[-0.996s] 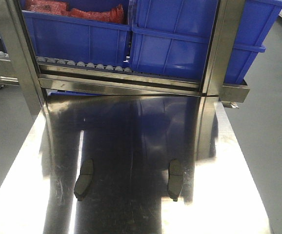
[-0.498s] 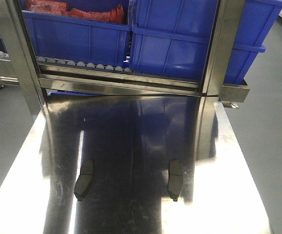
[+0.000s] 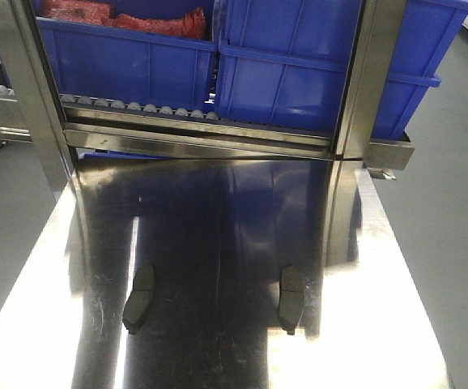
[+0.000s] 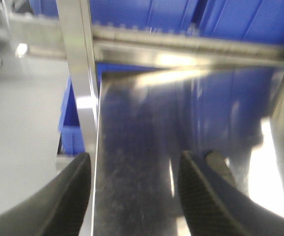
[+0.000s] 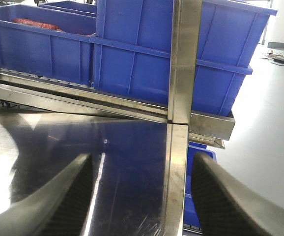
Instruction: Move and align brake pads A on conveyor
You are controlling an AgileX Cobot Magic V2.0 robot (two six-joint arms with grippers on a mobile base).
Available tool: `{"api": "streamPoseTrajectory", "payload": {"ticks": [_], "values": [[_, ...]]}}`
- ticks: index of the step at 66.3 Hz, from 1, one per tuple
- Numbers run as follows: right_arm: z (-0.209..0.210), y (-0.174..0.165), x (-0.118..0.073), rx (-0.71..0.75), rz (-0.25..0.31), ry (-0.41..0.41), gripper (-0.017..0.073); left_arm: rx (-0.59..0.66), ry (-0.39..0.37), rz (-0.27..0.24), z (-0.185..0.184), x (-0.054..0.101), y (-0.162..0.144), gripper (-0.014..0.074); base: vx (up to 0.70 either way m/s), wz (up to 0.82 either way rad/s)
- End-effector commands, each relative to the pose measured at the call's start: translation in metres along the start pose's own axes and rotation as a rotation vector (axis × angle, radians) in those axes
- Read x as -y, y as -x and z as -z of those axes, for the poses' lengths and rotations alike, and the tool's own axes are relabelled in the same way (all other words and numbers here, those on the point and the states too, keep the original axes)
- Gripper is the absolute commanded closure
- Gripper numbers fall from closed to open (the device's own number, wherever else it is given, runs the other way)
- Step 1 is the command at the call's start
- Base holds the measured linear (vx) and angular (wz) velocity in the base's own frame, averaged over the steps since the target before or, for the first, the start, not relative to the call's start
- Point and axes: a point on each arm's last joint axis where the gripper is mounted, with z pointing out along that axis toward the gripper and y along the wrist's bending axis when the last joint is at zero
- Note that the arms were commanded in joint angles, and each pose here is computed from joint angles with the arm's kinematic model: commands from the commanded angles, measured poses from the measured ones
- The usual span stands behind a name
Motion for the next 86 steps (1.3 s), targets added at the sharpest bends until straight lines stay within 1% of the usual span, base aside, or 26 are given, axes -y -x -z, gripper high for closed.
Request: {"api": "streamPoseTrajectory", "payload": {"ticks": [1, 9, 15, 23, 31, 35, 38, 44, 49, 54, 61, 64, 70, 76, 79, 86], "values": [[0.001, 0.015, 0.0, 0.089, 0.009, 0.0, 0.0127, -0.01, 0.002, -0.019, -0.011, 0.001, 0.027, 0.02, 0.0, 0.0], [0.001, 0.015, 0.0, 0.089, 0.009, 0.0, 0.0127, -0.169, 0.007, -0.012, -0.033, 0.002, 0.035, 0.02, 0.0, 0.0], [0.001, 0.015, 0.0, 0.089, 0.009, 0.0, 0.0127, -0.287, 0.017, 0.022, -0.052, 0.002, 0.035, 0.02, 0.0, 0.0], [0.001, 0.015, 0.0, 0.089, 0.009, 0.0, 0.0127, -0.374, 0.01, 0.062, -0.079, 0.004, 0.029, 0.02, 0.0, 0.0], [0.001, 0.015, 0.0, 0.089, 0.009, 0.0, 0.0127, -0.463, 0.002, 0.092, -0.101, 0.005, 0.019, 0.02, 0.0, 0.0], [0.001, 0.015, 0.0, 0.089, 0.009, 0.0, 0.0127, -0.501, -0.006, 0.096, -0.111, 0.007, 0.014, 0.02, 0.0, 0.0], [0.001, 0.015, 0.0, 0.089, 0.009, 0.0, 0.0127, -0.532, -0.025, 0.071, -0.118, 0.01, 0.01, 0.02, 0.0, 0.0], [0.001, 0.015, 0.0, 0.089, 0.009, 0.0, 0.0127, -0.573, -0.074, 0.027, -0.129, 0.022, 0.009, 0.02, 0.0, 0.0], [0.001, 0.015, 0.0, 0.089, 0.009, 0.0, 0.0127, -0.583, -0.116, 0.005, -0.137, 0.035, 0.014, 0.0202, 0.0, 0.0], [0.001, 0.015, 0.0, 0.089, 0.009, 0.0, 0.0127, -0.583, -0.161, -0.023, -0.146, 0.052, 0.022, 0.0205, 0.0, 0.0], [0.001, 0.015, 0.0, 0.089, 0.009, 0.0, 0.0127, -0.594, -0.197, -0.033, -0.16, 0.073, 0.03, 0.0213, 0.0, 0.0], [0.001, 0.015, 0.0, 0.089, 0.009, 0.0, 0.0127, -0.6, -0.221, -0.055, -0.168, 0.085, 0.033, 0.0218, 0.0, 0.0], [0.001, 0.015, 0.0, 0.089, 0.009, 0.0, 0.0127, -0.617, -0.256, -0.084, -0.181, 0.105, 0.035, 0.023, 0.0, 0.0], [0.001, 0.015, 0.0, 0.089, 0.009, 0.0, 0.0127, -0.65, -0.255, -0.089, -0.197, 0.12, 0.035, 0.0237, 0.0, 0.0], [0.001, 0.015, 0.0, 0.089, 0.009, 0.0, 0.0127, -0.672, -0.238, -0.092, -0.204, 0.123, 0.033, 0.0236, 0.0, 0.0], [0.001, 0.015, 0.0, 0.089, 0.009, 0.0, 0.0127, -0.719, -0.187, -0.054, -0.221, 0.126, 0.028, 0.0229, 0.0, 0.0]]}}
